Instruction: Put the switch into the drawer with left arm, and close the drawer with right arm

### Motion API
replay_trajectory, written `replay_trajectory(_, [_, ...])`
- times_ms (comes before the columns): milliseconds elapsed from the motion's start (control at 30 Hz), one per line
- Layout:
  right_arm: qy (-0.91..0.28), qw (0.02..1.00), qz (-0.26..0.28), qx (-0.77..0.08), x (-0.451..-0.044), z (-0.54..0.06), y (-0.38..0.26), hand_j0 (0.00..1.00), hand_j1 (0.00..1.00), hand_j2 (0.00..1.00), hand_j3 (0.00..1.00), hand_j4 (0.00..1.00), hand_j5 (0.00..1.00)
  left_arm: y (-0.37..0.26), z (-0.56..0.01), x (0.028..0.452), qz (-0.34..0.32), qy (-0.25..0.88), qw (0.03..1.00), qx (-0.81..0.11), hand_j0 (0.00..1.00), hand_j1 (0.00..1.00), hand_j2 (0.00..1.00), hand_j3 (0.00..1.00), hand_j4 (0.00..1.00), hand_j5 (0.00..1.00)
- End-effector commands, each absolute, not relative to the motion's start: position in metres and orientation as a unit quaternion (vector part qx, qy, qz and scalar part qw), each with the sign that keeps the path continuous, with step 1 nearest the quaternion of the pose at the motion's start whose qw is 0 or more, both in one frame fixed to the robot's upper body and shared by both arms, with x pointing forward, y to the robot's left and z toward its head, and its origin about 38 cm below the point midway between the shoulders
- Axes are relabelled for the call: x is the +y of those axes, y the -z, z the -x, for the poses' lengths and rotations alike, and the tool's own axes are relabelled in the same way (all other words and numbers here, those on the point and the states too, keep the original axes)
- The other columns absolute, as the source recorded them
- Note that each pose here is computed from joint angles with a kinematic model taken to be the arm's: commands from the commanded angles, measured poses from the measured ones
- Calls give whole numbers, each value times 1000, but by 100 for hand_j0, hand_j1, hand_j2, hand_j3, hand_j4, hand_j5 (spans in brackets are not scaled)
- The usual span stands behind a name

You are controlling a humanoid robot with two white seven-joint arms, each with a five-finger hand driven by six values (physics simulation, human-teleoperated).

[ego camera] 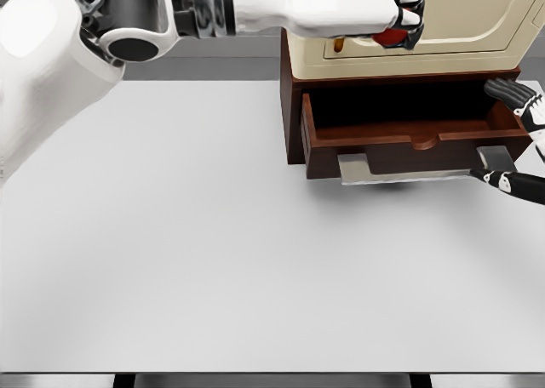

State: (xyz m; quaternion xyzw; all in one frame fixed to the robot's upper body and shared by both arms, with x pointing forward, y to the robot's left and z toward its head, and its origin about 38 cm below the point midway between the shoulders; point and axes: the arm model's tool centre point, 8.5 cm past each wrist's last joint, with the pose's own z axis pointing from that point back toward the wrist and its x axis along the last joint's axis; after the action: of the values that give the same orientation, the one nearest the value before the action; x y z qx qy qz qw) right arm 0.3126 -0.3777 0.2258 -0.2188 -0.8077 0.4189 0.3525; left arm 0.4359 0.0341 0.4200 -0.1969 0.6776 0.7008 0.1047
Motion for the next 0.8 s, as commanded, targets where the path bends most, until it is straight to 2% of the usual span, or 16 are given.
replay_trajectory(0, [-417,353,218,-809,-378,-313,-226,100,100,100,100,100,100,-419,-440,34,195,-701,97,679,72,72,72,72,72,72])
replay_trajectory(67, [-417,353,218,-809,-378,-313,-226,100,100,100,100,100,100,-419,-441,34,194,-700,94,681,94,94,94,94,94,94])
replay_trajectory(100, [-417,353,218,-809,-378,-313,-226,100,100,100,100,100,100,-420,-441,35,194,-700,94,681,100,100,100,100,100,100])
replay_trajectory(567, [-419,354,221,-806,-381,-311,-227,100,100,100,100,100,100,-421,-433,21,180,-693,105,690,100,100,100,100,100,100])
replay_trajectory(767, [-407,375,244,-796,-404,-297,-225,100,100,100,100,100,100,-425,-417,38,165,-688,115,697,100,100,100,100,100,100])
